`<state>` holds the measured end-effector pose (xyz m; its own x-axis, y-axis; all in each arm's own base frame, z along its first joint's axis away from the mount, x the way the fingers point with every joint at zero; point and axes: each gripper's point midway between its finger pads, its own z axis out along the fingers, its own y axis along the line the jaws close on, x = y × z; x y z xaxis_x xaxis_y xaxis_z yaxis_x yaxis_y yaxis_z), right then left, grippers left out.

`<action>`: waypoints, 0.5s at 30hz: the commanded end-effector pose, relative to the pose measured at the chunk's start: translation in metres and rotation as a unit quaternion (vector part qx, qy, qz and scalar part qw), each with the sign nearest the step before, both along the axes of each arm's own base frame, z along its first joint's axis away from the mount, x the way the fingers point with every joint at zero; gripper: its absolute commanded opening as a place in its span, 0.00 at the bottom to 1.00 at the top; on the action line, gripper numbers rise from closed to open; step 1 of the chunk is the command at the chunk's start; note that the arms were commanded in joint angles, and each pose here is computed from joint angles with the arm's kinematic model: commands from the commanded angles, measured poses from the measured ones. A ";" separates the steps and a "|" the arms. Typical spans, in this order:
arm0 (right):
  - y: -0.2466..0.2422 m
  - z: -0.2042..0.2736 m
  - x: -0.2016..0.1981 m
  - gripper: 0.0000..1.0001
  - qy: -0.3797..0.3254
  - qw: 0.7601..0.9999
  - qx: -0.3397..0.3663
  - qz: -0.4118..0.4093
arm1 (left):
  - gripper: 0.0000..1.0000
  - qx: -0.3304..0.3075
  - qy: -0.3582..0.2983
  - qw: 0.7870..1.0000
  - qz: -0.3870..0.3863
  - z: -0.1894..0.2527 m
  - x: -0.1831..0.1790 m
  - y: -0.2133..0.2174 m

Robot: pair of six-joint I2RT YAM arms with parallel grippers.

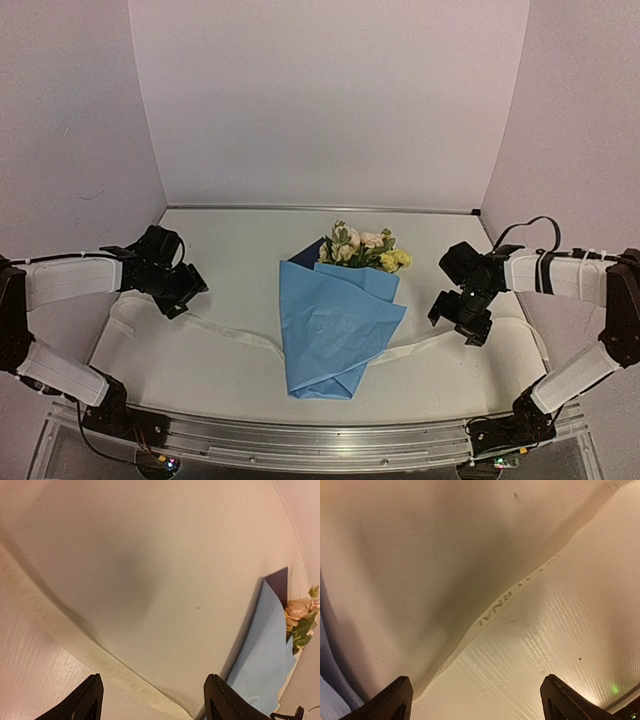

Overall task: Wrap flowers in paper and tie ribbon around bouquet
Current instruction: Place the folded bouquet on the ribbon.

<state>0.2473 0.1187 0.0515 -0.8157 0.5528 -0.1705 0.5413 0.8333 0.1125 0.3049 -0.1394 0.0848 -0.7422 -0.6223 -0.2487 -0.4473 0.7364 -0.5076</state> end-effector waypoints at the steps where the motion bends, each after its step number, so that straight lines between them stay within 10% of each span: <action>1: -0.024 -0.006 0.003 0.88 -0.023 0.997 0.008 -0.071 | 0.71 0.034 0.017 0.995 0.093 -0.013 -0.012 0.047; 15: -0.047 -0.035 0.016 0.82 -0.031 0.990 0.035 -0.133 | 0.74 0.070 0.065 0.984 0.150 -0.043 -0.004 0.082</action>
<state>0.2567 0.0700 0.0222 -0.6464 0.7420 -0.1776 0.7218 0.6702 0.1730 0.2882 -0.0655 0.0426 -0.5903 -0.7717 -0.2366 -0.6880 0.6343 -0.3526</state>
